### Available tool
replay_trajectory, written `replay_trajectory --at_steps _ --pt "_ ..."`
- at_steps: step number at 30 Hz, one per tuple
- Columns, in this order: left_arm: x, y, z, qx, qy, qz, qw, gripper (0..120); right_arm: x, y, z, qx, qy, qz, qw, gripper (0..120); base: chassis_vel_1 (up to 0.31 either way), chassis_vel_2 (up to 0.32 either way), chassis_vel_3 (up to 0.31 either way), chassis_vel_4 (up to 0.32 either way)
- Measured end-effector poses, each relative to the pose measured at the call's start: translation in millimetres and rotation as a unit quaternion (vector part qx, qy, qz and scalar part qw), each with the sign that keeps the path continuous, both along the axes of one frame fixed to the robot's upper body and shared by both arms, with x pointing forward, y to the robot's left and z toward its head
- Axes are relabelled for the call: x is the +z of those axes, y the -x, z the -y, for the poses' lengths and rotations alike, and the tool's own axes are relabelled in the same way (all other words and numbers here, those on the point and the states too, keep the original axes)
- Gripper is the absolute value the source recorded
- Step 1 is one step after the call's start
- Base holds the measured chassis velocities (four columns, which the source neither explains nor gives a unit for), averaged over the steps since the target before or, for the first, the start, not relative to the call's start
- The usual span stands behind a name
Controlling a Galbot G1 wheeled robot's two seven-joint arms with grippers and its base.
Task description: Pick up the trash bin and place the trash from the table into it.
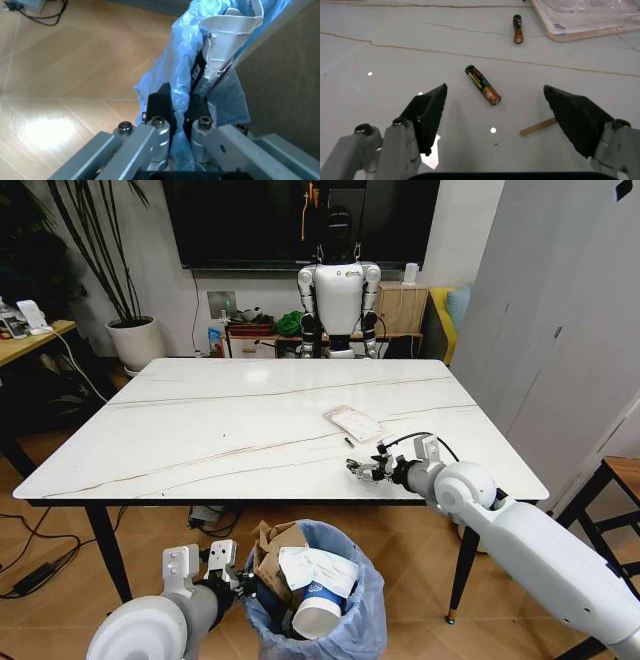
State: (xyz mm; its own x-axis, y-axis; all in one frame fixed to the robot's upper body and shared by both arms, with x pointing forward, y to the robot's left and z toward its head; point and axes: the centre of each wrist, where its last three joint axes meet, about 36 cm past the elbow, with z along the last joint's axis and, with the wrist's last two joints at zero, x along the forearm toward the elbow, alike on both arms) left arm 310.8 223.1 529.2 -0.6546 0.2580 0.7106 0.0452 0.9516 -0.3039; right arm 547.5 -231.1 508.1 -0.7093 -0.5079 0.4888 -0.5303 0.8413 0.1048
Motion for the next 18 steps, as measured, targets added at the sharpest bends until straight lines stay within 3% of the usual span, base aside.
replay_trajectory --at_steps 7,11,18 --pt "-0.5 -0.8 0.1 0.000 0.000 0.000 1.0000 0 -1.4 -1.4 2.1 -0.004 0.003 -0.001 1.000 62 0.000 0.000 0.000 0.000" --pt "-1.3 -2.6 0.3 -0.001 0.001 0.000 1.0000 0 -3.4 -0.5 2.8 -0.005 0.003 -0.002 1.000 48 0.000 0.000 0.000 0.000" --pt "-2.9 -4.1 0.5 -0.002 0.001 0.000 1.0000 0 -2.3 0.8 0.0 -0.007 0.006 0.001 1.000 36 0.000 0.000 0.000 0.000"
